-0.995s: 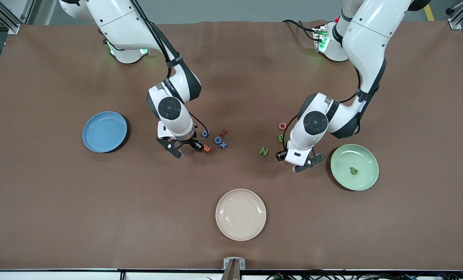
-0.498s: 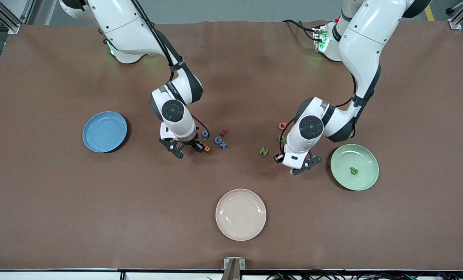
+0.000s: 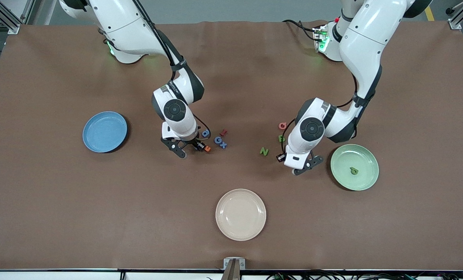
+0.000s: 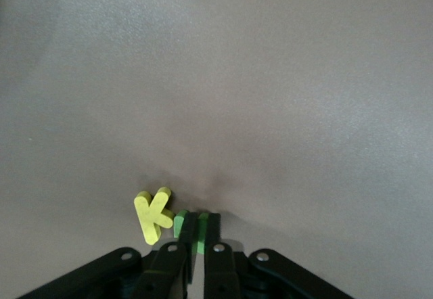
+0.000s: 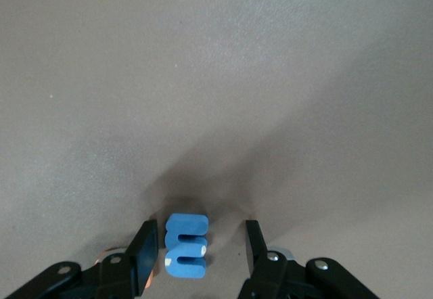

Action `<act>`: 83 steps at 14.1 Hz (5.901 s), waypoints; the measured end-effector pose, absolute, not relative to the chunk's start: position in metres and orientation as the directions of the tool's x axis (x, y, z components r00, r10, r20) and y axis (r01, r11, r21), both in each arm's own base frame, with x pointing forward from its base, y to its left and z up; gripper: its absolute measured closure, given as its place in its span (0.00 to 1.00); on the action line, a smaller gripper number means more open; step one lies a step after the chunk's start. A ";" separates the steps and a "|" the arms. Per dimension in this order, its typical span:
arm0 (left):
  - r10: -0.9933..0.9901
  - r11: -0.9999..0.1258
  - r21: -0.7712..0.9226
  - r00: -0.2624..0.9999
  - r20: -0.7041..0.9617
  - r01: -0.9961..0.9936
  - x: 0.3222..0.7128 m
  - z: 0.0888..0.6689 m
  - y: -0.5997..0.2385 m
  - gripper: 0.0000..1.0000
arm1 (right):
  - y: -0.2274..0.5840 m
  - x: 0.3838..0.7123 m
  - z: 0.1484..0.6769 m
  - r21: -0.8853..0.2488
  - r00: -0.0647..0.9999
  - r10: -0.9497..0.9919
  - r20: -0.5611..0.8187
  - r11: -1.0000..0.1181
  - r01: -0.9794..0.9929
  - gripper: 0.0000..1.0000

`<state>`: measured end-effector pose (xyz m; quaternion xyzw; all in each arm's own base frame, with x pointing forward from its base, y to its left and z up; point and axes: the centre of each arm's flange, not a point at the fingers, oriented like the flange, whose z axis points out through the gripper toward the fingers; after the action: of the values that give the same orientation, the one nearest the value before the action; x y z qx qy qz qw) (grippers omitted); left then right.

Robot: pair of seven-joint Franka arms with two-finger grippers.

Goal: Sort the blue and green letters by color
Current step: 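Grasp the green B with the left gripper while the right gripper grasps blue m, then lower the blue m onto the blue plate and open the right gripper, then carry the green B to the green plate while the right gripper returns, then drop the green B while the right gripper lifts the blue o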

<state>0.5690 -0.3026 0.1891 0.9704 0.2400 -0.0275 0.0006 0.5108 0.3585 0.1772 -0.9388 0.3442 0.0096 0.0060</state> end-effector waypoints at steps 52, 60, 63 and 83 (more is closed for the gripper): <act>0.297 -0.955 -0.030 0.954 -0.048 0.295 0.482 0.175 -0.321 0.55 | 0.348 0.475 0.203 -0.046 0.753 -0.657 -0.021 -0.752 -0.658 0.36; 0.304 -0.952 0.007 0.953 -0.007 0.305 0.495 0.201 -0.322 0.72 | 0.380 0.468 0.184 -0.033 0.711 -0.703 -0.025 -0.710 -0.704 0.39; 0.321 -0.947 0.011 0.946 0.047 0.321 0.528 0.259 -0.293 0.72 | 0.384 0.464 0.182 -0.024 0.705 -0.709 -0.026 -0.704 -0.710 0.40; 0.104 -0.994 -0.026 0.993 -0.064 0.102 0.592 0.223 -0.010 0.27 | 0.313 0.500 0.231 0.122 0.835 -0.547 -0.060 -0.835 -0.537 0.73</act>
<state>0.5922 -0.0096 0.2234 0.9981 0.0516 -0.0325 -0.0116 0.4999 0.3125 0.2305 -0.9566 0.2832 0.0463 -0.0502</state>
